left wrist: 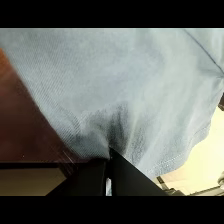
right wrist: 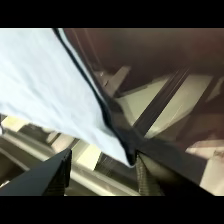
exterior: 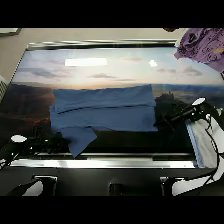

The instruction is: Fold the clothes and pants, and hang the long-sleeved shirts on hangers.

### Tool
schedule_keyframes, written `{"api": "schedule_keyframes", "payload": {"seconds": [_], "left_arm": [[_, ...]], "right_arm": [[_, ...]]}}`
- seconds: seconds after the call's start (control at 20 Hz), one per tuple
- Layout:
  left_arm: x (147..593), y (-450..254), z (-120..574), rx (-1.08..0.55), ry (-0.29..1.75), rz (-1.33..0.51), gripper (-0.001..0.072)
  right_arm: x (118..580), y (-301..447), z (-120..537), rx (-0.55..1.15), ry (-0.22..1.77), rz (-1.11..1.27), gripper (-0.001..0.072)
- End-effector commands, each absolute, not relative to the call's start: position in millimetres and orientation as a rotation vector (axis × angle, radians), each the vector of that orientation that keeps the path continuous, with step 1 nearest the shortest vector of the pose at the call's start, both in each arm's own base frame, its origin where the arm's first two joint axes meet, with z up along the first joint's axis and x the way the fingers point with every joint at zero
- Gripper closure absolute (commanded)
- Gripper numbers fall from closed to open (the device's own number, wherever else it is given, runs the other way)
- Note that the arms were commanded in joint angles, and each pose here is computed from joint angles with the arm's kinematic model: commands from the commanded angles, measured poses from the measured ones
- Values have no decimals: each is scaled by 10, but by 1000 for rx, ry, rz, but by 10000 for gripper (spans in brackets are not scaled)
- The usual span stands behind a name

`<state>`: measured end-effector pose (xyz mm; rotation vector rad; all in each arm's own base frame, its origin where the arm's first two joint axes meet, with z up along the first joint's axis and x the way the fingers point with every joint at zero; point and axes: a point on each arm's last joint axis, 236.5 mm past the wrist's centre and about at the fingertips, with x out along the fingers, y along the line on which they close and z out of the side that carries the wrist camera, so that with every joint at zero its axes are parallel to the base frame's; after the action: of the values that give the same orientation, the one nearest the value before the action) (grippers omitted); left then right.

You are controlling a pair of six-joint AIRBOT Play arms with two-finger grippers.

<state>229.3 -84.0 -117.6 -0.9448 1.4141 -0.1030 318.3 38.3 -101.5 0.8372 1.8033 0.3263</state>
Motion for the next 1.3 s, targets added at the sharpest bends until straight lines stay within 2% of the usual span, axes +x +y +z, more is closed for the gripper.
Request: {"api": "schedule_keyframes", "payload": {"seconds": [0.0,0.15,0.35,0.45,0.5,0.55,0.75,0.95,1.15,1.25], "left_arm": [[2320,-818,-1180,-943,1402,-95,690],[2320,-819,-1179,-943,1403,-95,690],[2320,-818,-1180,-943,1402,-95,690],[2320,-819,-1179,-943,1403,-95,690],[2319,-819,-1179,-943,1403,-95,690],[2319,-820,-1179,-944,1403,-94,690],[2294,-841,-1102,-921,1426,-131,693],[2103,-690,-862,-791,1514,-110,694],[1931,-568,-469,-679,1441,-68,693],[1968,-557,-335,-667,1371,-64,693]], "right_arm": [[3111,411,-1164,840,1796,317,343],[3302,379,-1231,844,1713,283,418],[3334,449,-1171,884,1701,309,449],[3289,472,-1143,872,1713,344,564],[3256,488,-1121,862,1721,371,648],[3237,495,-1110,857,1726,385,684],[3191,493,-1026,841,1735,398,686],[3008,314,-817,709,1769,346,687],[2833,507,-447,656,1705,374,687],[2823,613,-343,553,1662,375,687]]}}
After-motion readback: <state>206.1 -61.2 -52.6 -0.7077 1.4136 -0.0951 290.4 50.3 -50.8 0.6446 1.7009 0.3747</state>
